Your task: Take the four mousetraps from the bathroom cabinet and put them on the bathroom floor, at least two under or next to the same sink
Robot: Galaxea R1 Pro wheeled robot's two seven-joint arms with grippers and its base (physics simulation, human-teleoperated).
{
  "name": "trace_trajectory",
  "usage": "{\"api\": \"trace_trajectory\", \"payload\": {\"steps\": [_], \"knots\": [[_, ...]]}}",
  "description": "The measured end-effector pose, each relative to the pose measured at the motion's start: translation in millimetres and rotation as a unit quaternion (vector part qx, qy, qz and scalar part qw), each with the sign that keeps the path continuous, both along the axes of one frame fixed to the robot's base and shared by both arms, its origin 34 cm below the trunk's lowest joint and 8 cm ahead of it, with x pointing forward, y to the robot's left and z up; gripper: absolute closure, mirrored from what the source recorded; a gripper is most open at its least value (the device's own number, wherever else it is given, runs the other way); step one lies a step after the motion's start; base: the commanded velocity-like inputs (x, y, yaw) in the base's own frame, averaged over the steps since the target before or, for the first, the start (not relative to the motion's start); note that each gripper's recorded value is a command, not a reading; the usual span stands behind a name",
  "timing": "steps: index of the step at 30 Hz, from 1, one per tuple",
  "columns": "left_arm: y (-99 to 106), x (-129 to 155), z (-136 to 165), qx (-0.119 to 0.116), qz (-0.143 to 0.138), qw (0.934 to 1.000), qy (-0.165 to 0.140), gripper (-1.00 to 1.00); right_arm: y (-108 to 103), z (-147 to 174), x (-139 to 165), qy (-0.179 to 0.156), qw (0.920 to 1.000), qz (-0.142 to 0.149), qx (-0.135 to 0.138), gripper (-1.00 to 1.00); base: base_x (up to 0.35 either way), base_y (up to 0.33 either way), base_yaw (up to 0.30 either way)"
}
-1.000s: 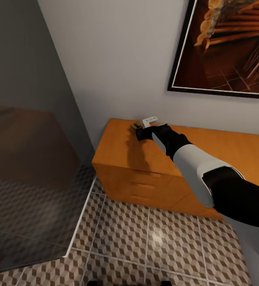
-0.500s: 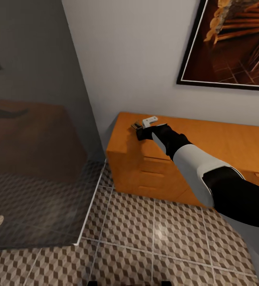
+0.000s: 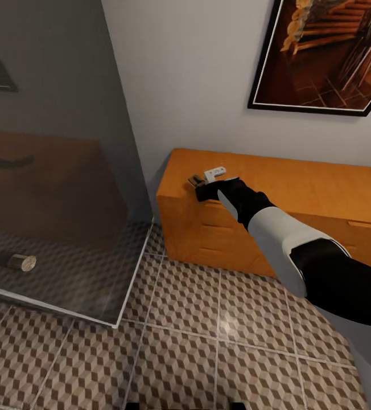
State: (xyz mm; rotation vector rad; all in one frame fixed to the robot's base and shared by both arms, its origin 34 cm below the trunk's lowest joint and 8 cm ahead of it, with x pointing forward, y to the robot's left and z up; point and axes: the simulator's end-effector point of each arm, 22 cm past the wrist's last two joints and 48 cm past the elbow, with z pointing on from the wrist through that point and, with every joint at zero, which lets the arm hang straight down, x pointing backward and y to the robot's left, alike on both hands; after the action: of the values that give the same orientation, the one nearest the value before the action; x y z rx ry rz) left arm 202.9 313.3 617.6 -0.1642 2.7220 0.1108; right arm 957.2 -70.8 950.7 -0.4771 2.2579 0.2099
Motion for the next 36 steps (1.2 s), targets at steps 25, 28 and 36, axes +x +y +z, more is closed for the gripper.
{"api": "trace_trajectory", "payload": {"steps": [25,28,36], "knots": [[-0.1,0.0,0.0,0.0,0.0,1.0,0.0,1.0,-2.9,-5.4,-2.1,0.005,1.0,-0.003,-0.004,1.0,-0.33,0.0,0.0],[-0.1,0.1,0.0,0.0,0.0,1.0,0.0,1.0,-3.1,-6.7,-2.8,0.006,1.0,-0.004,-0.004,1.0,-0.305,0.0,0.0],[0.0,-0.2,0.1,0.0,0.0,1.0,0.0,1.0,-15.9,-53.3,-26.5,0.035,0.9993,-0.009,-0.009,1.0,-0.065,0.0,0.0]]}}
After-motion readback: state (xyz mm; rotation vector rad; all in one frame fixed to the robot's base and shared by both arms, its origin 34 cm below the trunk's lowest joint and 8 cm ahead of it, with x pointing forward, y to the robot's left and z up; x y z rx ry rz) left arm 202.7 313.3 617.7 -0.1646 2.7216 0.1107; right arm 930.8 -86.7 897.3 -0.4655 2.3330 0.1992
